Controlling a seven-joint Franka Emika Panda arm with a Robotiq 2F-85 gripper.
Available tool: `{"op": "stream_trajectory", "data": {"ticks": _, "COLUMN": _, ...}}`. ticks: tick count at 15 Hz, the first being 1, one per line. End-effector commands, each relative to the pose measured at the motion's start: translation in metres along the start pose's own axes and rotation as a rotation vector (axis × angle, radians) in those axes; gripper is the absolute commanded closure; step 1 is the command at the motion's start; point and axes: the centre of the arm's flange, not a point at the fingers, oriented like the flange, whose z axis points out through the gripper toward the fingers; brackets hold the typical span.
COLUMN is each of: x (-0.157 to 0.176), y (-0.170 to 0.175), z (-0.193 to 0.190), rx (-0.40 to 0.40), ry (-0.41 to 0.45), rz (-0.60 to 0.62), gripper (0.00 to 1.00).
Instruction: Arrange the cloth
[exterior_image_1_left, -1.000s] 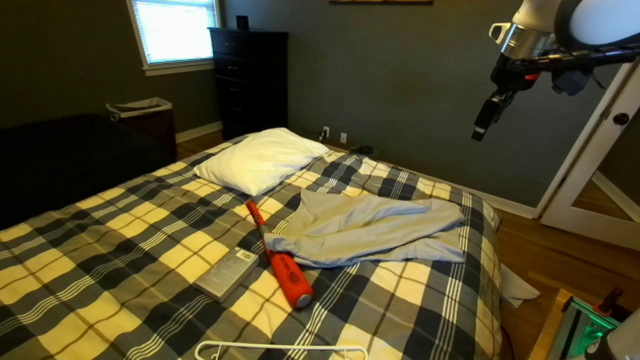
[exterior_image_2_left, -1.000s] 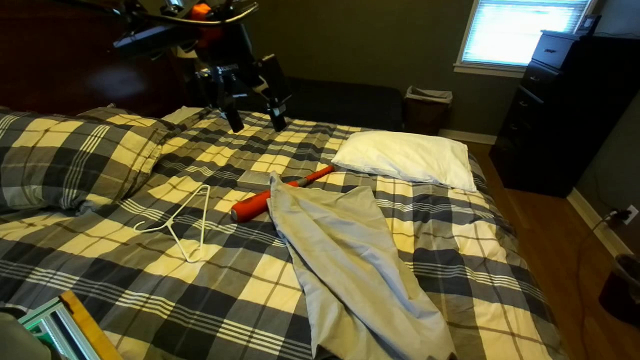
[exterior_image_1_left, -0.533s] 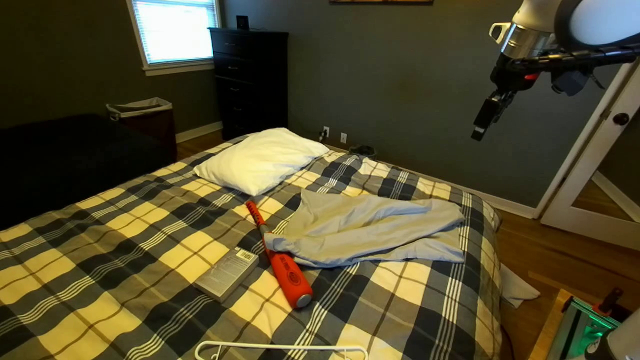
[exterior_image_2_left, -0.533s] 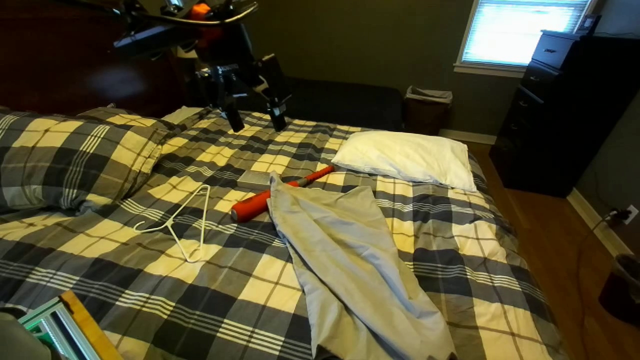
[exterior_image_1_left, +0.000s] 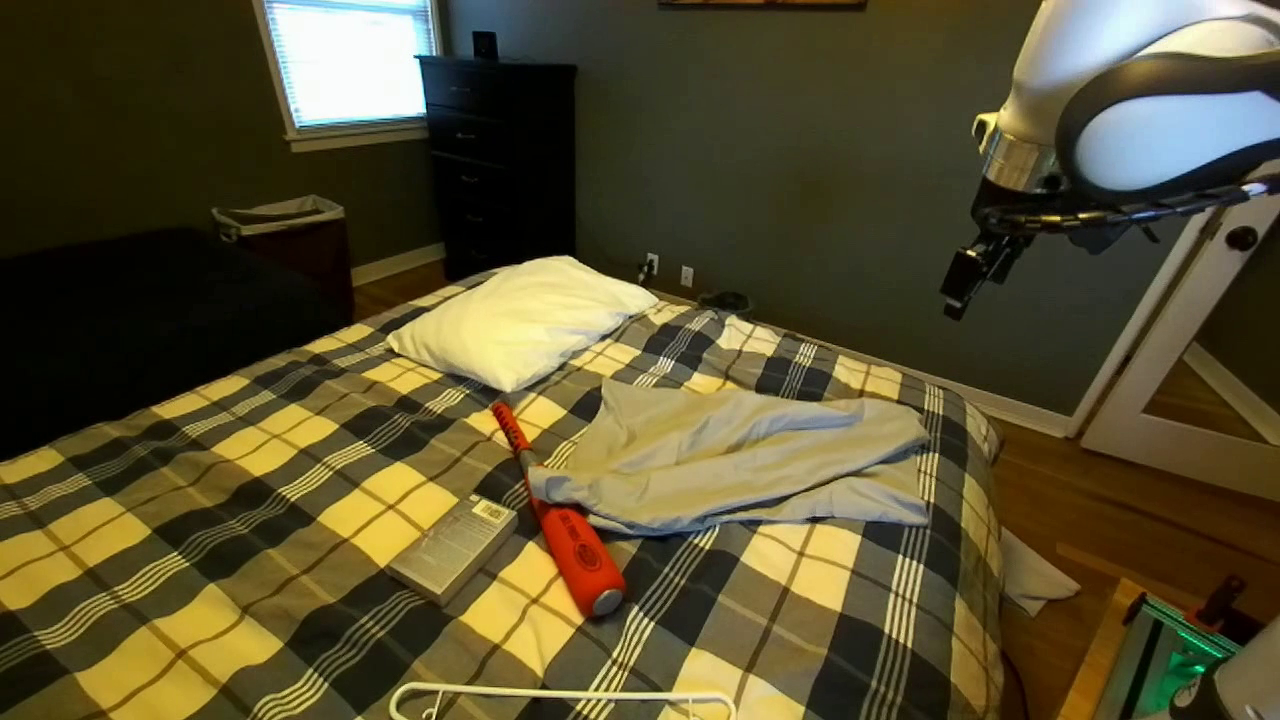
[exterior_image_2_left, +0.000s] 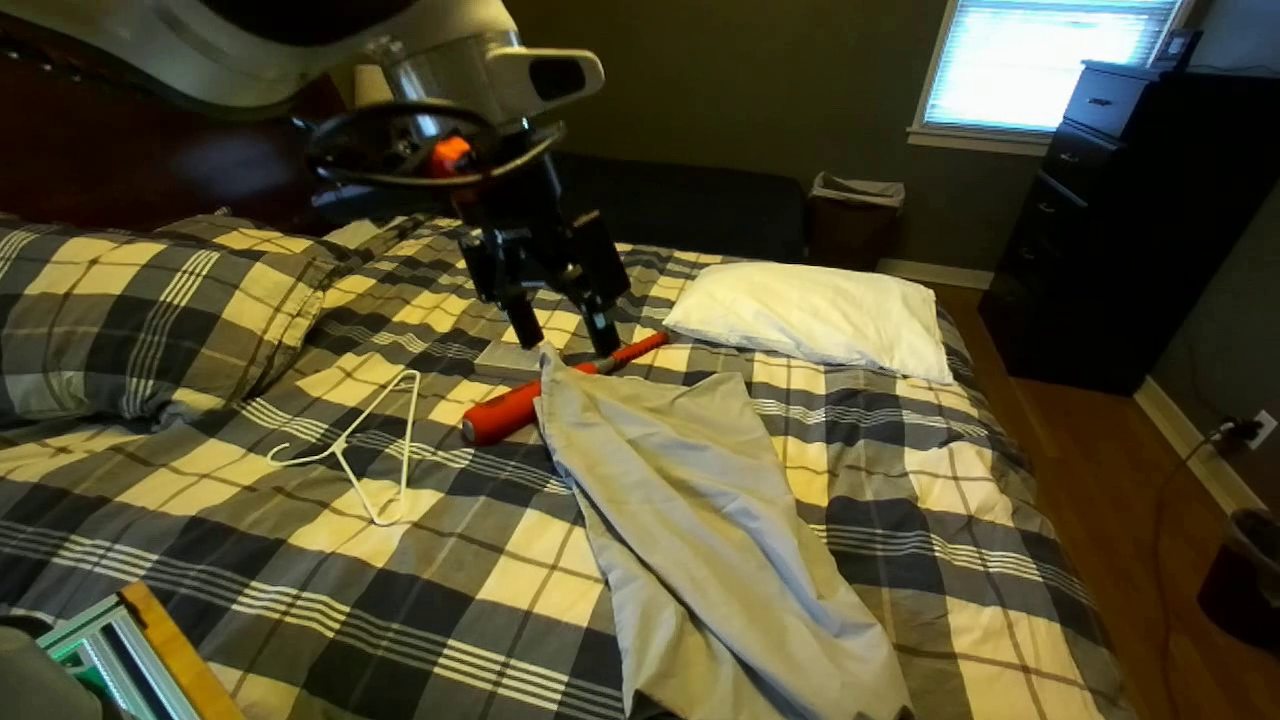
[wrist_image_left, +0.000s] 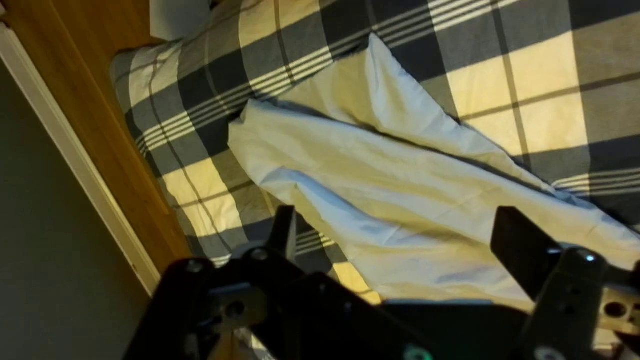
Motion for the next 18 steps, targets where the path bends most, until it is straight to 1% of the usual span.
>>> {"op": "stream_trajectory", "data": {"ticks": 1, "x": -0.015, "y": 0.0, "z": 0.061, "rx": 0.009, "ry": -0.138, "rz": -0.036, "gripper": 0.0}}
{"op": "stream_trajectory", "data": {"ticks": 2, "x": -0.026, "y": 0.0, "z": 0.082, "rx": 0.029, "ry": -0.198, "rz": -0.092, "gripper": 0.0}}
{"op": "stream_trajectory", "data": {"ticks": 3, "x": -0.034, "y": 0.002, "z": 0.1, "rx": 0.03, "ry": -0.235, "rz": -0.127, "gripper": 0.0}}
{"op": "stream_trajectory", "data": {"ticks": 4, "x": -0.042, "y": 0.007, "z": 0.125, "rx": 0.021, "ry": -0.297, "rz": -0.131, "gripper": 0.0}}
{"op": "stream_trajectory", "data": {"ticks": 5, "x": -0.048, "y": 0.011, "z": 0.14, "rx": 0.013, "ry": -0.352, "rz": -0.126, "gripper": 0.0}}
{"op": "stream_trajectory", "data": {"ticks": 6, "x": -0.041, "y": 0.001, "z": 0.106, "rx": 0.029, "ry": -0.26, "rz": -0.103, "gripper": 0.0}}
{"op": "stream_trajectory", "data": {"ticks": 7, "x": -0.045, "y": 0.002, "z": 0.118, "rx": 0.034, "ry": -0.287, "rz": -0.101, "gripper": 0.0}}
{"op": "stream_trajectory", "data": {"ticks": 13, "x": -0.039, "y": 0.002, "z": 0.107, "rx": 0.024, "ry": -0.259, "rz": -0.107, "gripper": 0.0}}
{"op": "stream_trajectory", "data": {"ticks": 14, "x": -0.042, "y": -0.007, "z": 0.112, "rx": 0.014, "ry": -0.247, "rz": -0.132, "gripper": 0.0}}
{"op": "stream_trajectory", "data": {"ticks": 16, "x": -0.048, "y": -0.012, "z": 0.124, "rx": 0.051, "ry": -0.218, "rz": -0.187, "gripper": 0.0}}
{"op": "stream_trajectory", "data": {"ticks": 18, "x": -0.055, "y": -0.015, "z": 0.136, "rx": 0.063, "ry": -0.198, "rz": -0.236, "gripper": 0.0}}
